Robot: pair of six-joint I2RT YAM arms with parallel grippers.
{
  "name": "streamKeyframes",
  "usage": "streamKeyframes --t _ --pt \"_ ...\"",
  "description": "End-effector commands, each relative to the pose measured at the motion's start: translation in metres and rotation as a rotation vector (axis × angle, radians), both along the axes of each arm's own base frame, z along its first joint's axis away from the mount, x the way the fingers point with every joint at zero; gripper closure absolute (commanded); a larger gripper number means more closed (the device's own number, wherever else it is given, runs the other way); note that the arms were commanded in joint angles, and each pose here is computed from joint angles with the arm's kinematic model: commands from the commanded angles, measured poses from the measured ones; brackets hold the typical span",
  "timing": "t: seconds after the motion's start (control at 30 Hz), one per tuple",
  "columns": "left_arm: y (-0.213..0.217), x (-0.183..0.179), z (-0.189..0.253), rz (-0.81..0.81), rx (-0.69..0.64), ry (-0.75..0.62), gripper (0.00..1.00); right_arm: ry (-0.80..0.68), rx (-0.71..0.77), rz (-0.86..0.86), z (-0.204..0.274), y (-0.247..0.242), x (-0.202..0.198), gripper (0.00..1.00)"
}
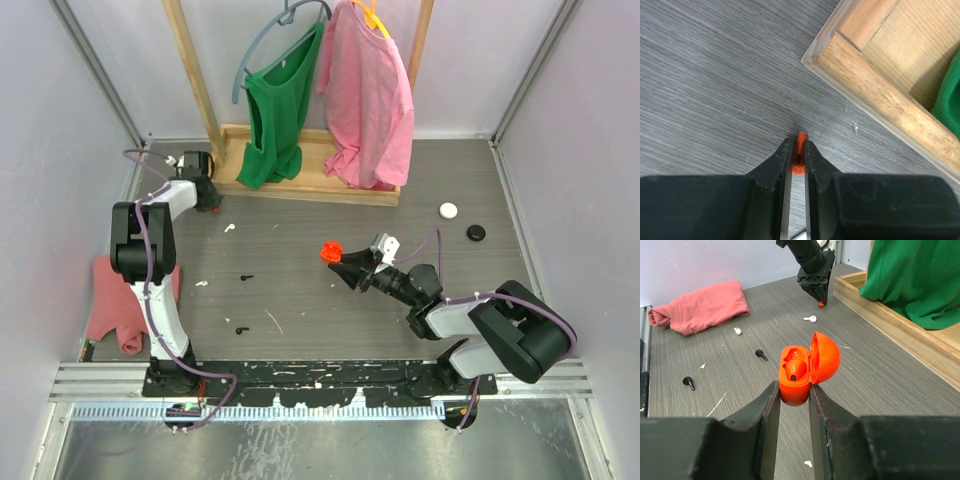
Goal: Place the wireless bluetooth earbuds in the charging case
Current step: Pick up the earbud from the center of the board.
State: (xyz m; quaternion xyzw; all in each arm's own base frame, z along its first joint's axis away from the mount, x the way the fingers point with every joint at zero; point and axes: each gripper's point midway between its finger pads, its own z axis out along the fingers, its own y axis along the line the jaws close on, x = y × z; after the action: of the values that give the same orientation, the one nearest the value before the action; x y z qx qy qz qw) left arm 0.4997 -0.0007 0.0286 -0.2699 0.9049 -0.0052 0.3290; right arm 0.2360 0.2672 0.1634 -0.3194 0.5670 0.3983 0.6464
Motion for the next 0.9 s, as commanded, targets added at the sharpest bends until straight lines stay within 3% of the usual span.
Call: streamKeyframes --t 0.0,0.3,0.87 --pt "-0.006 -0.008 0.019 -0.031 -0.043 -0.012 0.88 -0.093 0.048 0.014 0.029 0.005 0.001 0.99" --pt "-0.031 -0.039 0.038 -0.137 -0.110 0.002 0.93 -0.090 0.061 0.016 0.032 0.005 -0.001 0.99" --pt "-0.159 -0.136 0.065 -0.530 -0.124 0.016 0.91 -0.099 0.078 -0.028 0.034 -0.002 0.003 0.99"
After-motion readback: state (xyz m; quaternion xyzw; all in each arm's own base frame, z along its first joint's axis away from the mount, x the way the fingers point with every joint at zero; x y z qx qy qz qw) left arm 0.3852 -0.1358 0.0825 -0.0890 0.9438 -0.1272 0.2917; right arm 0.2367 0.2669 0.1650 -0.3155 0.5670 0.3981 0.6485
